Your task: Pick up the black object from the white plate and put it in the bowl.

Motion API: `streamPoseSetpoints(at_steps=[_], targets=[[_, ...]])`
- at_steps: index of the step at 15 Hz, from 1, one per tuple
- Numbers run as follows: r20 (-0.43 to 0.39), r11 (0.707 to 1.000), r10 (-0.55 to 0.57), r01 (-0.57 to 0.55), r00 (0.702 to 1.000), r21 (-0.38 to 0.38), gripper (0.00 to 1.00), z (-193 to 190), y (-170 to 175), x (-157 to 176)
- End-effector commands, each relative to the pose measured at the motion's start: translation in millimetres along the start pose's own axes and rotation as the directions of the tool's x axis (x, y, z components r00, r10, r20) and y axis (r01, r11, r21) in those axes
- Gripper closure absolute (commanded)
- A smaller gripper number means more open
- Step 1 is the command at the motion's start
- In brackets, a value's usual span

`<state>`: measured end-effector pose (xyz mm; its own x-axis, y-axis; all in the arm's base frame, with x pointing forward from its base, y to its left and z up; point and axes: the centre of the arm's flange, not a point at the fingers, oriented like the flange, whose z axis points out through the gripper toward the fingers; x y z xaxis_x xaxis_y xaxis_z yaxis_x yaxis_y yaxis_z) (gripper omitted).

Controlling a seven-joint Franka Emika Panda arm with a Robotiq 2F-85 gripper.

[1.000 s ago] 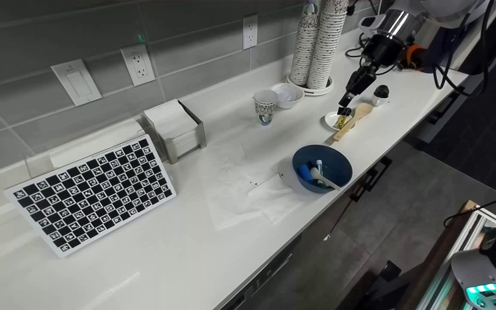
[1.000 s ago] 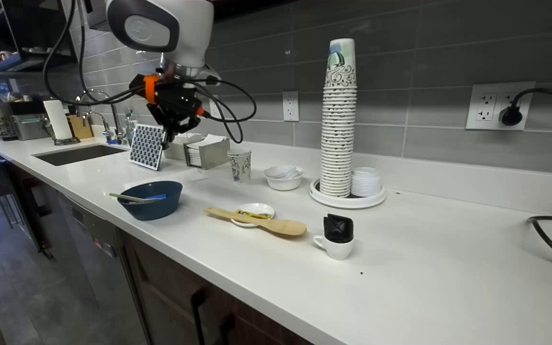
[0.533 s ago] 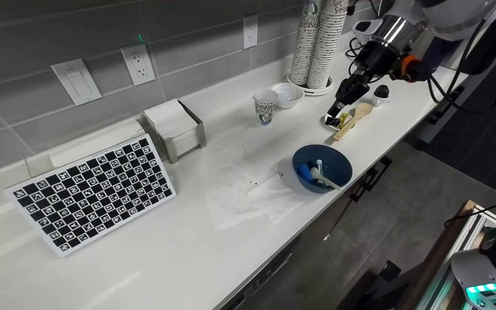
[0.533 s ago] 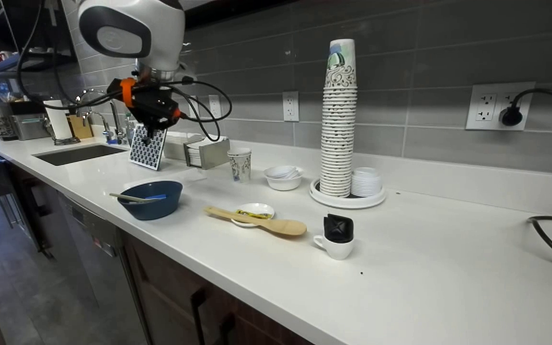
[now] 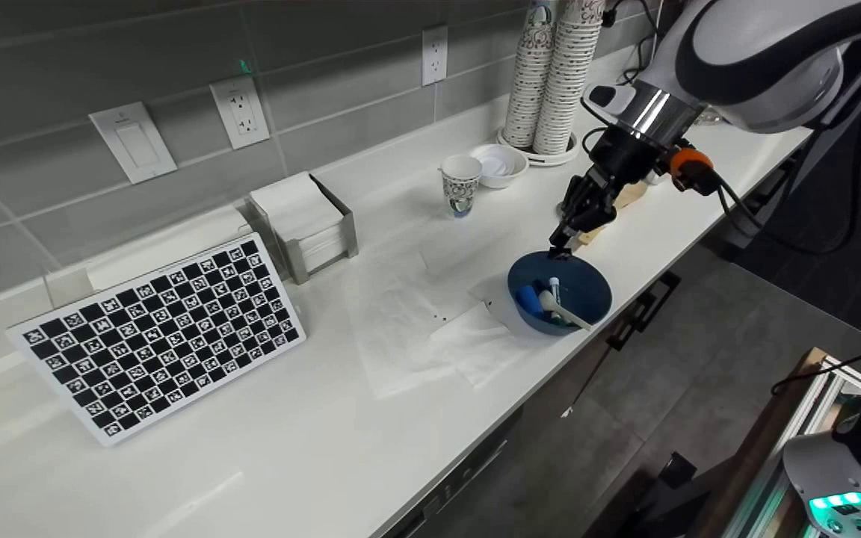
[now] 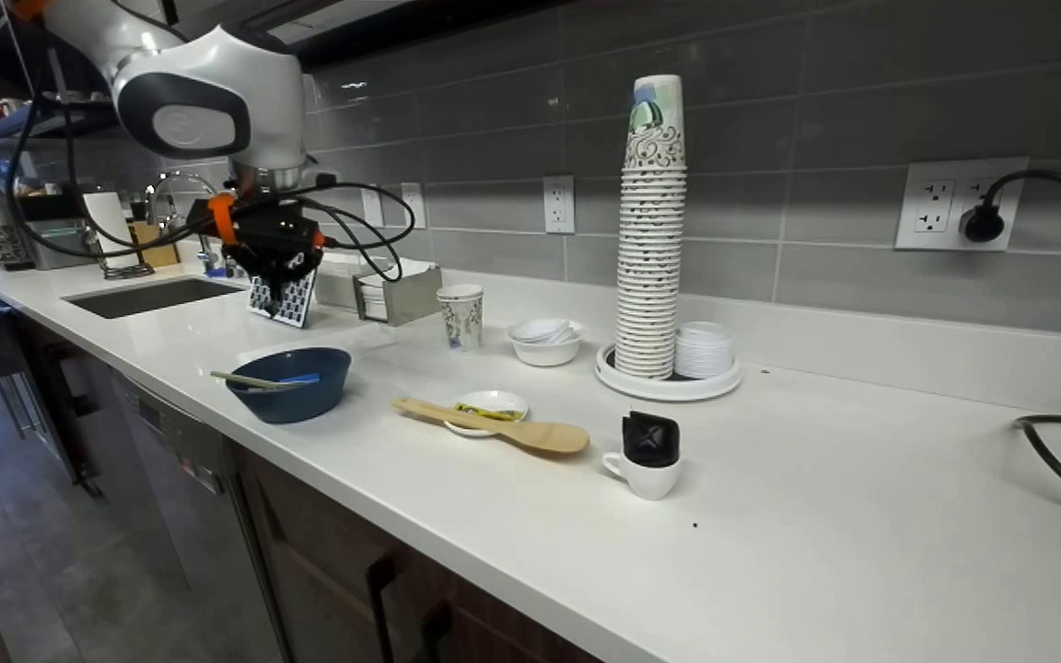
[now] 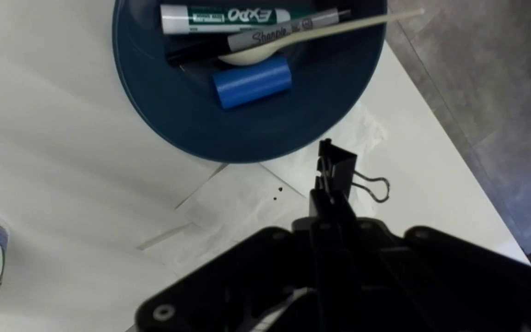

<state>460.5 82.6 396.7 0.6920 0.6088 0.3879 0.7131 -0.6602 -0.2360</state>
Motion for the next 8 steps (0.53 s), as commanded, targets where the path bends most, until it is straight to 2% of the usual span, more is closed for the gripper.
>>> streamPoseSetpoints(at_steps=[1, 3, 8], targets=[[0.072, 0.997, -0.062, 0.065, 0.995, -0.038, 0.99, 23.1, -4.7, -8.3], [0.100, 0.996, -0.077, 0.082, 0.992, -0.043, 0.99, 32.2, -4.9, -11.5], [0.104, 0.997, -0.063, 0.067, 0.993, -0.031, 0.99, 48.8, -2.2, -9.7]])
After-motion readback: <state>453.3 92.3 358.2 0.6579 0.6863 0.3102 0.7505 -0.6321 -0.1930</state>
